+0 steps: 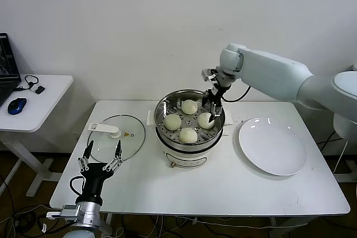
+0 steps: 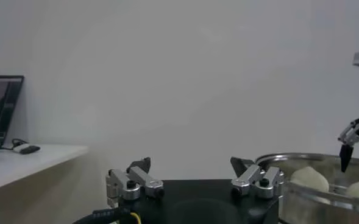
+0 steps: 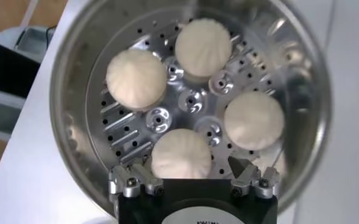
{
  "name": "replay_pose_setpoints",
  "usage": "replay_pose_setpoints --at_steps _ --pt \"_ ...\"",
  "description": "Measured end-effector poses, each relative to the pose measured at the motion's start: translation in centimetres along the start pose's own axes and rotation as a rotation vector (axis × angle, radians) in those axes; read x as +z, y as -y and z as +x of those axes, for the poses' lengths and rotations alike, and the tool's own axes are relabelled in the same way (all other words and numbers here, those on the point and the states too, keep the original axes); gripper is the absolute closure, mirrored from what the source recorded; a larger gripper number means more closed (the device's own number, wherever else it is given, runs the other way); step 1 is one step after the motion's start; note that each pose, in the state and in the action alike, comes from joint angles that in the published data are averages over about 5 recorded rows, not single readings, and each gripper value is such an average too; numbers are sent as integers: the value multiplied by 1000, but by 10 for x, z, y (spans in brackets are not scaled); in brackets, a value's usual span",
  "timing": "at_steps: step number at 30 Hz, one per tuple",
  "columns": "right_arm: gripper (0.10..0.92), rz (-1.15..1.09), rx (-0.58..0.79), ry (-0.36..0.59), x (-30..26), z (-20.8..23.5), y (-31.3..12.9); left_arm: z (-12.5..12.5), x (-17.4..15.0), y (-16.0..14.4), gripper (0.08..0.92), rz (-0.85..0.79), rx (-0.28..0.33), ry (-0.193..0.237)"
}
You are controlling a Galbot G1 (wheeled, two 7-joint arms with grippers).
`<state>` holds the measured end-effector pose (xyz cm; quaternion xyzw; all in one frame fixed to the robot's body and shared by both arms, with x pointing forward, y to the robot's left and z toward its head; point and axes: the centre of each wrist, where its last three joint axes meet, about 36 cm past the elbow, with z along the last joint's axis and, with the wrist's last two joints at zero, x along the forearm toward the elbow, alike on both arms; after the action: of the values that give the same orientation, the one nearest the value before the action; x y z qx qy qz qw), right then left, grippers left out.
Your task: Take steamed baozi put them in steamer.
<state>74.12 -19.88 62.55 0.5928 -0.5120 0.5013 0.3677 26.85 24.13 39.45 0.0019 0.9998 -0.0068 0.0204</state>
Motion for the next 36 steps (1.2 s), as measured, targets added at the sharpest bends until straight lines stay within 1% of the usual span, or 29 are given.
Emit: replay_pose_setpoints --at_steps 8,15,21,36 --pt "200 -21 68 89 17 31 -18 1 -1 2 177 -4 5 1" --pt "200 -65 188 211 40 48 -38 2 -3 2 177 -12 9 4" --pt "200 -124 324 348 62 50 -59 2 -4 3 177 -21 11 4" --pt "200 -277 638 723 91 21 -106 2 -4 9 177 -37 8 1"
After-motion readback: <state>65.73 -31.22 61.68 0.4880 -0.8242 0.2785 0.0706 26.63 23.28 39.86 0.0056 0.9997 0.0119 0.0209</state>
